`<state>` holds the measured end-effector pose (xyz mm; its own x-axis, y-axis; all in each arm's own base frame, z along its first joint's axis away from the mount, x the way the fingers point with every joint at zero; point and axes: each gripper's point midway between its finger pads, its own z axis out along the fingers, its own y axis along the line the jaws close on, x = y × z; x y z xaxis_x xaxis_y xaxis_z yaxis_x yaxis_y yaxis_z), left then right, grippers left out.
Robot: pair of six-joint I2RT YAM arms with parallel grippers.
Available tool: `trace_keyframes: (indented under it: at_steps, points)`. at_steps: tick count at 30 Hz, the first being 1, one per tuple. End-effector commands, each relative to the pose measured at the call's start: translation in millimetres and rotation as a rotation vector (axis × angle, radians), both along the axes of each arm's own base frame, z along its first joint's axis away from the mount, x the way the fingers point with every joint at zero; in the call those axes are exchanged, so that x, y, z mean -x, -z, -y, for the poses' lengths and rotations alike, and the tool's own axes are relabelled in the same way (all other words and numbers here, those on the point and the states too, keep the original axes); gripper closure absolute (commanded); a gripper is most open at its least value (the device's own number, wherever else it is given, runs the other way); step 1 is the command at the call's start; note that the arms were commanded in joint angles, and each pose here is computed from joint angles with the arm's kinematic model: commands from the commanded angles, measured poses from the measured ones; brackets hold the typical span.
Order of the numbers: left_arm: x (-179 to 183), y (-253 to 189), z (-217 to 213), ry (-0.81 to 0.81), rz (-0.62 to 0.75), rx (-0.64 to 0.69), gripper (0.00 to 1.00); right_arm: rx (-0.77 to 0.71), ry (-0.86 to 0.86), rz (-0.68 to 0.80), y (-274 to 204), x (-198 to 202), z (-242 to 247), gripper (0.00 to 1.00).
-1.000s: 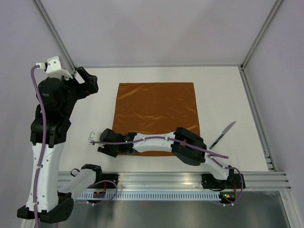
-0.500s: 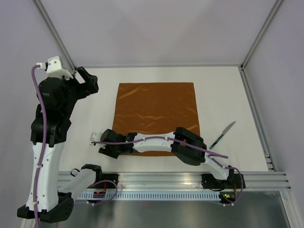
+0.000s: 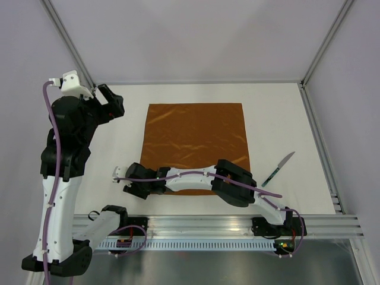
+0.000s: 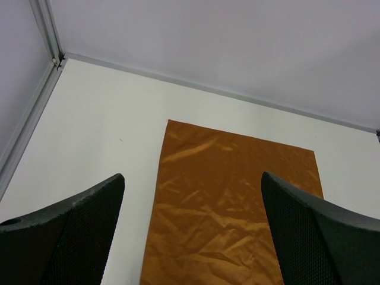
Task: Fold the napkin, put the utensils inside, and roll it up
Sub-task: Fold the napkin
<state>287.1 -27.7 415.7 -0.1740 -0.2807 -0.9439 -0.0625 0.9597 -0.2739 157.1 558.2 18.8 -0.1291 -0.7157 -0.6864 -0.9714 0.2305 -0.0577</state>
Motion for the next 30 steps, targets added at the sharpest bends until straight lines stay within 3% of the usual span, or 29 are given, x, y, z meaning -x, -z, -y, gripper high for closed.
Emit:
trace_keyframes:
  at_steps: [1,16,30]
  points:
    - [-2.1,2.3,-1.3,0.003,-0.001,-0.025,0.00,0.084,0.012,-0.013,30.0,3.2,12.9,0.54]
    - [-4.6,7.6,-2.4,-0.002,-0.009,-0.031,0.00,0.087,0.037,0.005,24.5,-8.1,16.0,0.80]
    - [-5.0,5.5,-1.5,0.002,-0.001,-0.029,0.00,0.038,0.068,0.062,-15.2,-23.7,12.1,0.93]
